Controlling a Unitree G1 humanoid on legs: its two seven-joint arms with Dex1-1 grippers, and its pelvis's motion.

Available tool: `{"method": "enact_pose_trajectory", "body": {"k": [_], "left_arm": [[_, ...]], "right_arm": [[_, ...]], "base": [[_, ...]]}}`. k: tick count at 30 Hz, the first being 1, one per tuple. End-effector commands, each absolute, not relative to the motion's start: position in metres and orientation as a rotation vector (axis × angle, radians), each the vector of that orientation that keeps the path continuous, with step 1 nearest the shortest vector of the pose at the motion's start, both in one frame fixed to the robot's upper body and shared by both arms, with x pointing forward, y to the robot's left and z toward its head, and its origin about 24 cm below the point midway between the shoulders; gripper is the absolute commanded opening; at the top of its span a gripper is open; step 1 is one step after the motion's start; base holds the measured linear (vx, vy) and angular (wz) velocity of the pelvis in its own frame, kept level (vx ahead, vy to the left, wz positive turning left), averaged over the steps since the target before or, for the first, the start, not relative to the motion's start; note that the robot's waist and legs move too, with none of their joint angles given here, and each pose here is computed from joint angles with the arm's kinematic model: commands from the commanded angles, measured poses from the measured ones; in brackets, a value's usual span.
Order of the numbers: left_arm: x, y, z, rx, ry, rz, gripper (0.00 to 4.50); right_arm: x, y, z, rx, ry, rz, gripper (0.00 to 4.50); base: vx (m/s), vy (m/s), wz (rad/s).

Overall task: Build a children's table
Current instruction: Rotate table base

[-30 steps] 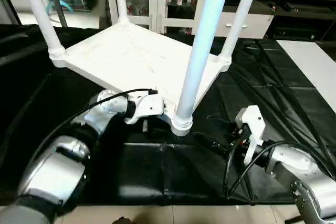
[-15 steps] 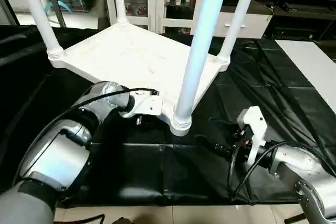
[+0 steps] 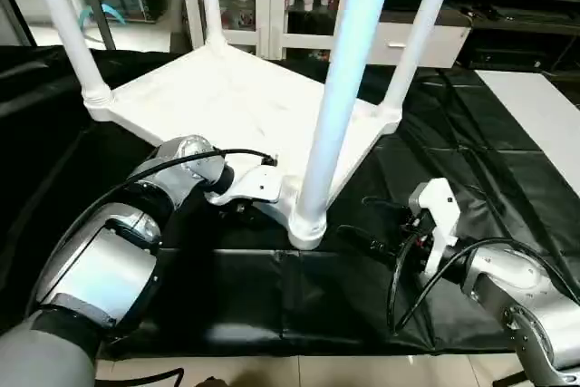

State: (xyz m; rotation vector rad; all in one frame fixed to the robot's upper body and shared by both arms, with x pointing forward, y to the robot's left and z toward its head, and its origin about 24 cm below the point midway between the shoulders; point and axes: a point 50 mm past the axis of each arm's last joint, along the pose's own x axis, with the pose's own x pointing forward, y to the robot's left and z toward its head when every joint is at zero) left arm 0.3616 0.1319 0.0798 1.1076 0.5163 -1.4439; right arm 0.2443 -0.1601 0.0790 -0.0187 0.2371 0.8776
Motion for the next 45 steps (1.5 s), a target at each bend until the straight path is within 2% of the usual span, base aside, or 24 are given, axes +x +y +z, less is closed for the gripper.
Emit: {"method": "enact_pose_trajectory", "body": {"k": [1, 4, 7, 13, 14, 16, 18, 21, 26, 27, 31, 33, 35, 38, 40, 45], "left_arm": [[0.349, 0.140, 0.056, 1.119, 0.671, -1.519, 2.03], [0.349, 0.147, 0.052, 1.102, 0.724, -1.469, 1.90], [0.347, 0.147, 0.050, 1.029, 0.738, -1.460, 1.52], [0.344, 0.132, 0.042, 0.742, 0.682, -1.357, 1.15], [0.345, 0.126, 0.039, 0.647, 0.655, -1.260, 1.11], [0.345, 0.124, 0.033, 0.593, 0.663, -1.168, 1.06], [0.341, 0.125, 0.027, 0.589, 0.685, -1.136, 1.05], [0.334, 0.133, 0.015, 0.694, 0.733, -1.069, 0.99], [0.330, 0.133, 0.016, 0.686, 0.712, -1.026, 0.80], [0.325, 0.126, 0.018, 0.680, 0.674, -1.096, 0.74], [0.320, 0.119, 0.023, 0.708, 0.610, -1.179, 0.67], [0.317, 0.114, 0.027, 0.665, 0.579, -1.217, 0.67], [0.318, 0.110, 0.031, 0.621, 0.551, -1.215, 1.05], [0.319, 0.107, 0.034, 0.606, 0.539, -1.199, 1.16], [0.325, 0.105, 0.039, 0.669, 0.484, -1.161, 1.46], [0.327, 0.102, 0.046, 0.693, 0.434, -1.215, 1.46]], "right_arm": [[0.245, -0.162, 0.080, -0.032, 0.234, 0.865, 3.57], [0.246, -0.161, 0.079, -0.029, 0.231, 0.869, 3.57], [0.246, -0.160, 0.079, -0.028, 0.230, 0.870, 3.57], [0.245, -0.161, 0.078, -0.024, 0.231, 0.857, 3.57], [0.246, -0.162, 0.077, -0.024, 0.230, 0.849, 3.57], [0.247, -0.162, 0.077, -0.023, 0.228, 0.841, 3.57], [0.248, -0.162, 0.076, -0.024, 0.229, 0.839, 3.57], [0.249, -0.160, 0.076, -0.027, 0.228, 0.840, 3.57], [0.250, -0.161, 0.078, -0.029, 0.223, 0.836, 3.57], [0.251, -0.161, 0.078, -0.032, 0.223, 0.836, 3.57], [0.253, -0.163, 0.080, -0.037, 0.217, 0.826, 3.57], [0.253, -0.165, 0.081, -0.040, 0.214, 0.822, 3.57], [0.254, -0.167, 0.082, -0.044, 0.214, 0.819, 3.57], [0.254, -0.169, 0.082, -0.047, 0.214, 0.816, 3.57], [0.252, -0.173, 0.083, -0.052, 0.218, 0.814, 3.57], [0.251, -0.174, 0.083, -0.054, 0.223, 0.817, 3.57]], "base": [[0.000, 0.000, 0.00], [0.000, 0.000, 0.00], [0.000, 0.000, 0.00], [0.000, 0.000, 0.00], [0.000, 0.000, 0.00], [0.000, 0.000, 0.00], [0.000, 0.000, 0.00], [0.000, 0.000, 0.00], [0.000, 0.000, 0.00], [0.000, 0.000, 0.00], [0.000, 0.000, 0.00], [0.000, 0.000, 0.00], [0.000, 0.000, 0.00], [0.000, 0.000, 0.00], [0.000, 0.000, 0.00], [0.000, 0.000, 0.00]]}}
